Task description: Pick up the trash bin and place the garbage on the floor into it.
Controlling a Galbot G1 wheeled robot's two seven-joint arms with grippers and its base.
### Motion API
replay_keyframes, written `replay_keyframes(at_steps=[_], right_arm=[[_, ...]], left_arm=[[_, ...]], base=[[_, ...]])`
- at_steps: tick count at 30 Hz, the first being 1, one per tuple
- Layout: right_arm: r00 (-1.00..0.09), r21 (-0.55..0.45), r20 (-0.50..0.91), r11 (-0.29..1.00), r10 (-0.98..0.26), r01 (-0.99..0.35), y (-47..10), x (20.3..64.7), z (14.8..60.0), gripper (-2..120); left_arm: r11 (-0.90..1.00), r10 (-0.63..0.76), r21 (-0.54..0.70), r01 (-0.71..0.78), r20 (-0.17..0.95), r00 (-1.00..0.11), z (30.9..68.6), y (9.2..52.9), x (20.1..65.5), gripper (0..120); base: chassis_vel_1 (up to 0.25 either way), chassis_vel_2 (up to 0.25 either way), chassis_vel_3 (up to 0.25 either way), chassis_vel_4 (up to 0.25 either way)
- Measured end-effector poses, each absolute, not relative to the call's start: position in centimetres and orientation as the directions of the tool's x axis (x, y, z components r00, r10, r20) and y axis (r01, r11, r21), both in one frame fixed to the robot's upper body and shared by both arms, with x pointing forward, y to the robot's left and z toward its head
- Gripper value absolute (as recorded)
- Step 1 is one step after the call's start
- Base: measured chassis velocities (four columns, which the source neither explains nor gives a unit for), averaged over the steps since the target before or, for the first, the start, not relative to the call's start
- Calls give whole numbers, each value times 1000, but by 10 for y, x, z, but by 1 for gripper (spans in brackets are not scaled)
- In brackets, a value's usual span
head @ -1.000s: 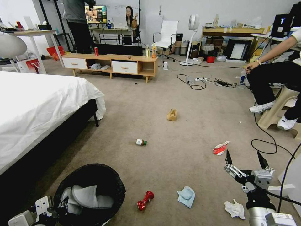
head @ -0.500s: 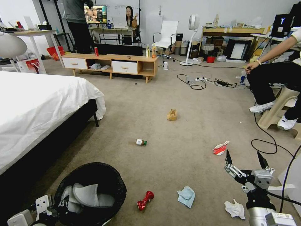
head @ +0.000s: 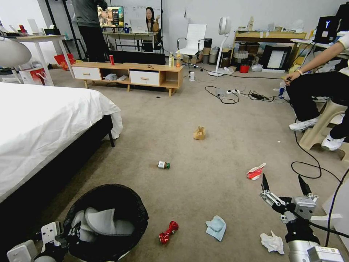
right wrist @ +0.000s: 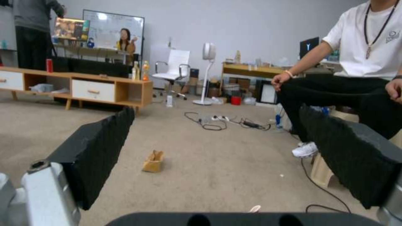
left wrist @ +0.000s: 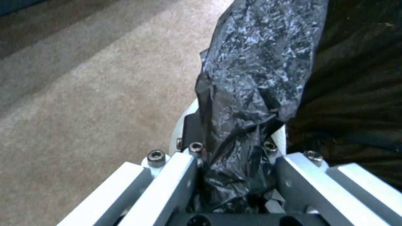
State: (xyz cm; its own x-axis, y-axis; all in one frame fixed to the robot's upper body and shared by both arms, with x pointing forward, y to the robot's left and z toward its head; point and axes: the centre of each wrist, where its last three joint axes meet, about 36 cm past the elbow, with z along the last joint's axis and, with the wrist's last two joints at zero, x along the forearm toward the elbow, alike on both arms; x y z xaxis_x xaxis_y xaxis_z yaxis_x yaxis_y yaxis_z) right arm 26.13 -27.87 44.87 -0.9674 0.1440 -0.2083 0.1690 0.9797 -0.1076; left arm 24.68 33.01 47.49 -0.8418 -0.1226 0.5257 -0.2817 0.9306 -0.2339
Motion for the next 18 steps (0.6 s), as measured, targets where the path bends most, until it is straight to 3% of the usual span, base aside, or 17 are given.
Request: replay_keyframes(at_steps=[18], right_arm=[[-967, -108, -208, 980, 144, 169, -279, 261, 449, 100]], left_arm=[[942, -78, -250, -225, 487, -870, 488, 317, 247, 7]], base=[[0, 0, 0, 0]])
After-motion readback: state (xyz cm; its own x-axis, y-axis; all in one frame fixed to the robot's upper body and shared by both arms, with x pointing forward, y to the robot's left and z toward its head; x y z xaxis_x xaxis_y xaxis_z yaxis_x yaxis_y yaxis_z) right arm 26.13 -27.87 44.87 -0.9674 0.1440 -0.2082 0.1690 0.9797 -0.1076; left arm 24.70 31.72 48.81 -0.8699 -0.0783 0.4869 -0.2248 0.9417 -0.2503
